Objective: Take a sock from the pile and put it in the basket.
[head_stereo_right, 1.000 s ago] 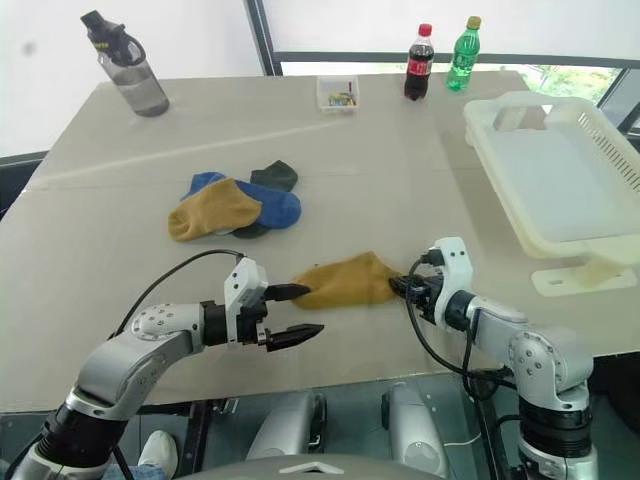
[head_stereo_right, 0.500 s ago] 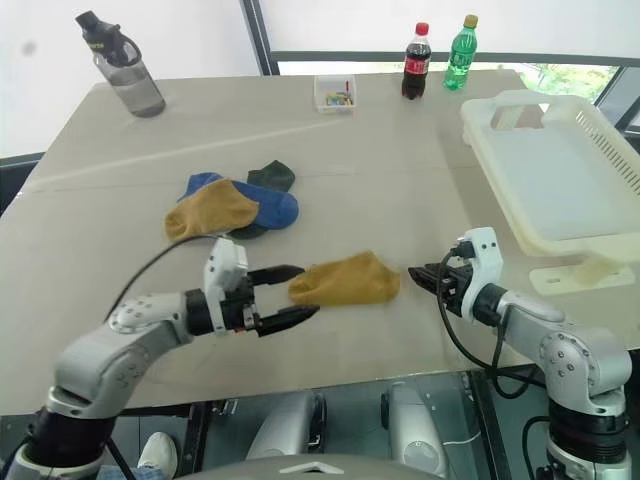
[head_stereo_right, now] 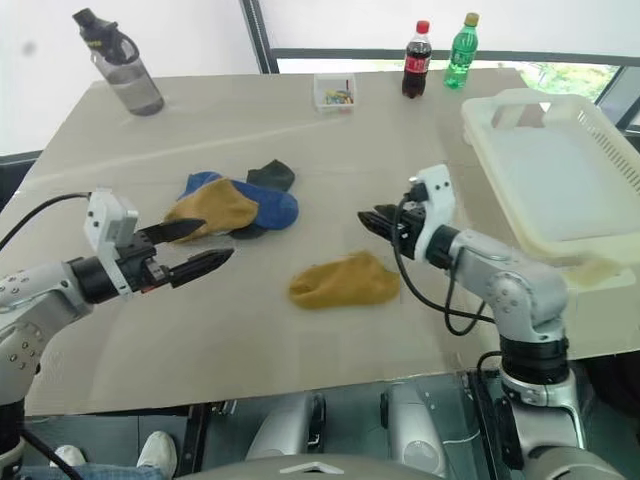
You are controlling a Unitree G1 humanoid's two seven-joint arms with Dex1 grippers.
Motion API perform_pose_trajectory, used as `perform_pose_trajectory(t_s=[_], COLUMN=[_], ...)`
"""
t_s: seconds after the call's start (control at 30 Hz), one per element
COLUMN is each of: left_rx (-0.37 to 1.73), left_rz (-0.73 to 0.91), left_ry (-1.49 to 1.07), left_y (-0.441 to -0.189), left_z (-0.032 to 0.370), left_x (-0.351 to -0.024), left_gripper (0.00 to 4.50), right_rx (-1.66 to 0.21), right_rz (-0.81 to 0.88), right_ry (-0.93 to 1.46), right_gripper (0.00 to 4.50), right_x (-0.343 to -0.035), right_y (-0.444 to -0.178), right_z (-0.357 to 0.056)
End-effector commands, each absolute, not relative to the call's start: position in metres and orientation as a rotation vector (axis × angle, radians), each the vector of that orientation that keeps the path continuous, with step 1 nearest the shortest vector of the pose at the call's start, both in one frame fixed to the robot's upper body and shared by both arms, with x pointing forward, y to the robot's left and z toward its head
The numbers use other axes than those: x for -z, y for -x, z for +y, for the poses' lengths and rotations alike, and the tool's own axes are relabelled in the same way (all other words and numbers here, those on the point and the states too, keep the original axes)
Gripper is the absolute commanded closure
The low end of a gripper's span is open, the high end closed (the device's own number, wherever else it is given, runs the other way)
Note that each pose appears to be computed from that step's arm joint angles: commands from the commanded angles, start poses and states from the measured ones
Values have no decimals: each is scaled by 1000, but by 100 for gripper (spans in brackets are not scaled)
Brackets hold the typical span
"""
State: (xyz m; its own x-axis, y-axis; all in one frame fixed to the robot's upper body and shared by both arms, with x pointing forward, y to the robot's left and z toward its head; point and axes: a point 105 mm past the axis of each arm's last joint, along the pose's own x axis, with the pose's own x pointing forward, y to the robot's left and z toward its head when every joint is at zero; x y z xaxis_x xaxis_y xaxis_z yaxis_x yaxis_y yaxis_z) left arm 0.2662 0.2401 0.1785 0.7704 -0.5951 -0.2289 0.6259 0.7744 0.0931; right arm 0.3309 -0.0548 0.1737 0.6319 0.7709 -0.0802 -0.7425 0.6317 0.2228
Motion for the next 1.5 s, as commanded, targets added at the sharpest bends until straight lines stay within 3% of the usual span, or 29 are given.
perform_pose_trajectory(t_s=[0.03, 0.47, 0.73, 0.93, 1.27, 1.5], left_rx=[565, 432, 421, 453, 495, 462], left_rz=[112, 96, 105, 91, 102, 96], left_ry=[-233, -230, -210, -186, -189, -208], left_y=[-260, -229, -226, -247, -282, -316], left_z=[262, 282, 280, 266, 248, 251], left_x=[-204, -206, -201, -191, -164, -157], left_gripper=[0, 0, 0, 0, 0, 0], right_rx=[-915, -1086, -1213, -1384, -1237, -1071], right_rz=[103, 172, 135, 3, -40, -56], right_ry=[-128, -122, -142, -74, 72, 249], right_gripper=[251, 251, 251, 251, 251, 251], right_x=[-179, -170, -180, -210, -225, -226], right_y=[-341, -352, -336, -288, -255, -252], right_z=[-25, 53, 69, 19, -71, -119])
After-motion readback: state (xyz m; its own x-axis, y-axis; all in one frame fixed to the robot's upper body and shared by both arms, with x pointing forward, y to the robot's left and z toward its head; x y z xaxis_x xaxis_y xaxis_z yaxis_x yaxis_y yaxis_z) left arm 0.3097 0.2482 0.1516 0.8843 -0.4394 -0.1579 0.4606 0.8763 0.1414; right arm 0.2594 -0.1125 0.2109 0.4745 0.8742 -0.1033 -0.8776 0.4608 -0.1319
